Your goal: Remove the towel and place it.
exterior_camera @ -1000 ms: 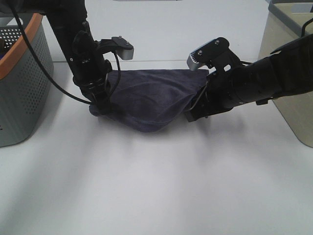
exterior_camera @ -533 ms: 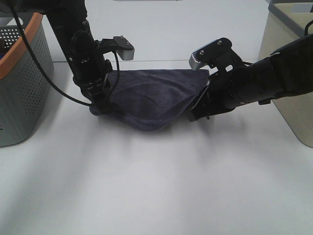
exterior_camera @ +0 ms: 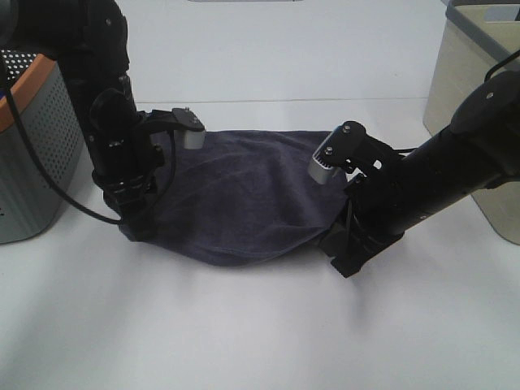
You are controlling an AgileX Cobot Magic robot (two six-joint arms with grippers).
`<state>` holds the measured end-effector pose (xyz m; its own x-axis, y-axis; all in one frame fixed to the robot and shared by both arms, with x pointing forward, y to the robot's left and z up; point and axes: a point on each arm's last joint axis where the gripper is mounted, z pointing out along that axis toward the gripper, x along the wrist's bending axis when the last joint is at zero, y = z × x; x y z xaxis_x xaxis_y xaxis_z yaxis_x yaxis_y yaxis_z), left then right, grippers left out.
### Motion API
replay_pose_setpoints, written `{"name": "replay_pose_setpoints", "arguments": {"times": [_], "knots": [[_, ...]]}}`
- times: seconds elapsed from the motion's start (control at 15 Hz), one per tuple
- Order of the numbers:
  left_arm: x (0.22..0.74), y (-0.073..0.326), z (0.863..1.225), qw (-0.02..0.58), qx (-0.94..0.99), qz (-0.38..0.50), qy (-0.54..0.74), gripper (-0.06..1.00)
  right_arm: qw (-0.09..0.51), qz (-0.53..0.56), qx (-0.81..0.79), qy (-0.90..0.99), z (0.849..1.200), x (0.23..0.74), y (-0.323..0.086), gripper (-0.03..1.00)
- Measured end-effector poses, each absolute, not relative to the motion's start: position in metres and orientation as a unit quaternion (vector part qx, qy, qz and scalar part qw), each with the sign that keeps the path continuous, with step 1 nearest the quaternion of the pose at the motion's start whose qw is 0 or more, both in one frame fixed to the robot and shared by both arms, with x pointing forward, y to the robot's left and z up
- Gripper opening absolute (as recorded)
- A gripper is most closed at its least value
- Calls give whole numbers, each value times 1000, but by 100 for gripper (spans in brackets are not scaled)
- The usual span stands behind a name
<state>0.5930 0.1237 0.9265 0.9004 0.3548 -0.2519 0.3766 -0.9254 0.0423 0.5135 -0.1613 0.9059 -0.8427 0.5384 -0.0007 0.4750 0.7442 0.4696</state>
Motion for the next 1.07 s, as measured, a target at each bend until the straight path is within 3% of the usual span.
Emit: {"name": "replay_pose_setpoints", "arguments": {"times": [0.13, 0.27, 0.4, 0.53, 0.6, 0.73, 1.07], "knots": [[587, 127, 919, 33, 974, -133, 183, 0, 60, 216, 277, 934, 904, 511, -164, 17], [585, 128, 917, 31, 973, -136, 182, 5, 38, 199, 285, 937, 903, 507, -165, 29], [585, 128, 918, 31, 973, -136, 182, 20, 17, 193, 293, 936, 902, 503, -165, 50], [584, 128, 927, 39, 974, -128, 182, 43, 10, 192, 305, 933, 903, 502, -165, 62], [584, 128, 932, 43, 974, -124, 185, 51, 13, 196, 312, 930, 906, 502, -165, 63], [583, 128, 941, 51, 974, -115, 191, 57, 35, 216, 313, 924, 924, 501, -166, 65], [577, 128, 976, 84, 973, -84, 198, 57, 84, 265, 341, 898, 973, 493, -170, 65]]}}
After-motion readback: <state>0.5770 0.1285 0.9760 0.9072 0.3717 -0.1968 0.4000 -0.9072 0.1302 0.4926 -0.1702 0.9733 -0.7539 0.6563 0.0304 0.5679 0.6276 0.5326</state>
